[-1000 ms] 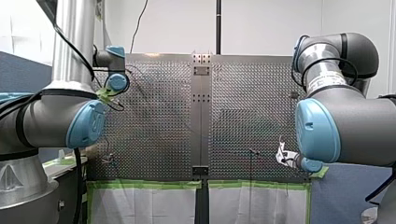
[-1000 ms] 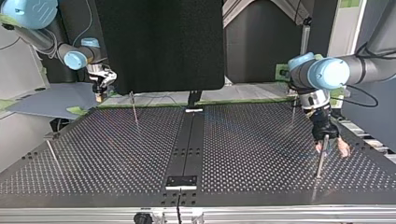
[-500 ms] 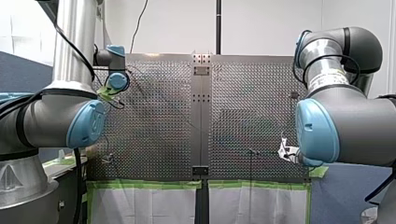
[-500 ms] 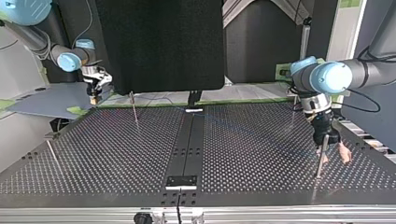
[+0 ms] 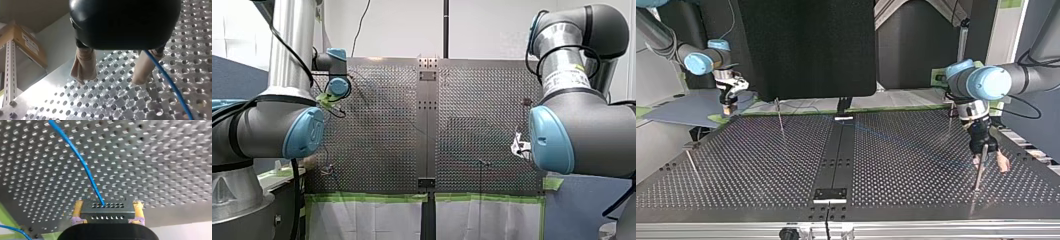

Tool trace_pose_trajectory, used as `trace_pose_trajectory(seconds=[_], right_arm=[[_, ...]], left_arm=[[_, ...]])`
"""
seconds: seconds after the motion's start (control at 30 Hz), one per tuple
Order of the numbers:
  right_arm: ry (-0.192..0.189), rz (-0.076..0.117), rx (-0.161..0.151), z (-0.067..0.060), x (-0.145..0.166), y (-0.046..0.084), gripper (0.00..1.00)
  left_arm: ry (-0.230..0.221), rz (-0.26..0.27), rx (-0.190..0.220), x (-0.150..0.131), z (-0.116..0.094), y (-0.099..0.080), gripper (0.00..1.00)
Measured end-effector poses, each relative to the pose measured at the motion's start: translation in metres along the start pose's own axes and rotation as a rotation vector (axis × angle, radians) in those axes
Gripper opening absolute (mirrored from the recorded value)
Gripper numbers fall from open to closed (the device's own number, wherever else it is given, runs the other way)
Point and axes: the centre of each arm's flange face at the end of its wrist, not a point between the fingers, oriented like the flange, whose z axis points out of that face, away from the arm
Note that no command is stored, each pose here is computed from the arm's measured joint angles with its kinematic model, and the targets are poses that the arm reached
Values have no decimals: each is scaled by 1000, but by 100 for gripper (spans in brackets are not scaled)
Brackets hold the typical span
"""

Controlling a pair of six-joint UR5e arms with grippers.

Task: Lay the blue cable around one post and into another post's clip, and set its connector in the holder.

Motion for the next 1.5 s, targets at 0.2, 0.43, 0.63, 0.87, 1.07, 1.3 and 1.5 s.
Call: trace_pose_trajectory(seconds=[0.2, 0.43, 0.63, 0.87, 1.07, 1.3, 1.5], right_arm=[[15, 25, 0, -4, 32, -10, 0], [31, 21, 0, -10, 66, -20, 0], [34, -3, 1, -16, 90, -28, 0], [38, -46, 11, -26, 121, -46, 0], [65, -50, 30, -35, 144, -62, 0], [132, -15, 59, -44, 176, -73, 0], [211, -8, 72, -50, 210, -74, 0]], left_arm=[[14, 7, -13, 3, -3, 0, 100], [25, 5, -26, 5, -7, 4, 100], [29, 0, -27, 6, -8, 5, 100], [30, 2, -26, 6, -8, 5, 100], [30, 1, -25, 5, -8, 6, 100], [29, 3, -25, 5, -8, 6, 100], [29, 3, -25, 4, -7, 6, 100]])
